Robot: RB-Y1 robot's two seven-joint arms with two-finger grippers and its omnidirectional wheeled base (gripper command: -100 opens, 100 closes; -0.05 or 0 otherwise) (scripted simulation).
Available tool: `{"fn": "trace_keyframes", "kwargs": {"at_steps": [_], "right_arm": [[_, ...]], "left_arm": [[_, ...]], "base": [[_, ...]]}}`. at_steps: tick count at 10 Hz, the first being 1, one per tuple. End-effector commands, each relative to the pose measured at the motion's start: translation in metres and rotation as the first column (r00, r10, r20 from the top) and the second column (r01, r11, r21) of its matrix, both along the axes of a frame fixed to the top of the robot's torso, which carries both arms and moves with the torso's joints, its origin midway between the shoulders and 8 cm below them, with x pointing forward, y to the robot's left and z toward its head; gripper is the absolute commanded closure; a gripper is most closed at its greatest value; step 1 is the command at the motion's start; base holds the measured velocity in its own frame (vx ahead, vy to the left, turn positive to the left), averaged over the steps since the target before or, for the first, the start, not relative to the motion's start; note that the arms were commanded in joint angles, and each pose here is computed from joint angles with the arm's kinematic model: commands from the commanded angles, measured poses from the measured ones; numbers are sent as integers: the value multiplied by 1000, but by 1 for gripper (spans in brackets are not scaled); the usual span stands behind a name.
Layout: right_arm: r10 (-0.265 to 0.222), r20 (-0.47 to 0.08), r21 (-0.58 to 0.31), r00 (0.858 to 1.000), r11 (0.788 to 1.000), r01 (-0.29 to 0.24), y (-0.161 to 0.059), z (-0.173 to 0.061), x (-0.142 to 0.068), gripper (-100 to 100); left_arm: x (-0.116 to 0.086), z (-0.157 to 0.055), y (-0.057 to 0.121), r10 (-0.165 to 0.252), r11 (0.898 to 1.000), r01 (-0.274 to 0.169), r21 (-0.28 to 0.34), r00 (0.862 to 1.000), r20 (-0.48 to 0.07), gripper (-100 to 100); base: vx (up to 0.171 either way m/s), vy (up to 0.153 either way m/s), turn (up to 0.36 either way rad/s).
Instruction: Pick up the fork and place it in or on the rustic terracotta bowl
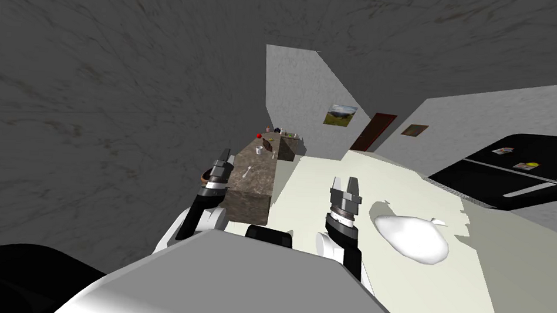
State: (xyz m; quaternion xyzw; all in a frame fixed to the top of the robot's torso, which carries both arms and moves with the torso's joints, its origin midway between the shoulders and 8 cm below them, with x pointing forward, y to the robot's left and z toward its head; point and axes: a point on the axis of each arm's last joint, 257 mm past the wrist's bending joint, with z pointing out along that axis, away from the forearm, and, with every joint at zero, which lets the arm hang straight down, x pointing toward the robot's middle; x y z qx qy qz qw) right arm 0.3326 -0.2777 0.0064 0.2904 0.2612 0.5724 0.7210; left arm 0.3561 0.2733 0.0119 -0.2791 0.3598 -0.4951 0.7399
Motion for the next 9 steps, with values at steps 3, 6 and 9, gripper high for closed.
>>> {"fn": "trace_keyframes", "kwargs": {"at_steps": [3,6,9], "right_arm": [[0,0,0,1000,1000,0,0,0,0,0],[0,0,0,1000,1000,0,0,0,0,0],[0,0,0,1000,1000,0,0,0,0,0]], "left_arm": [[7,-15,1,-11,997,15,69,998,-56,-100],[15,-35,10,-1,991,18,135,992,-125,-100],[24,-60,26,28,977,18,213,977,-210,-100]], "base": [[-19,-4,-156],[-32,2,-174],[-44,18,-245]]}}
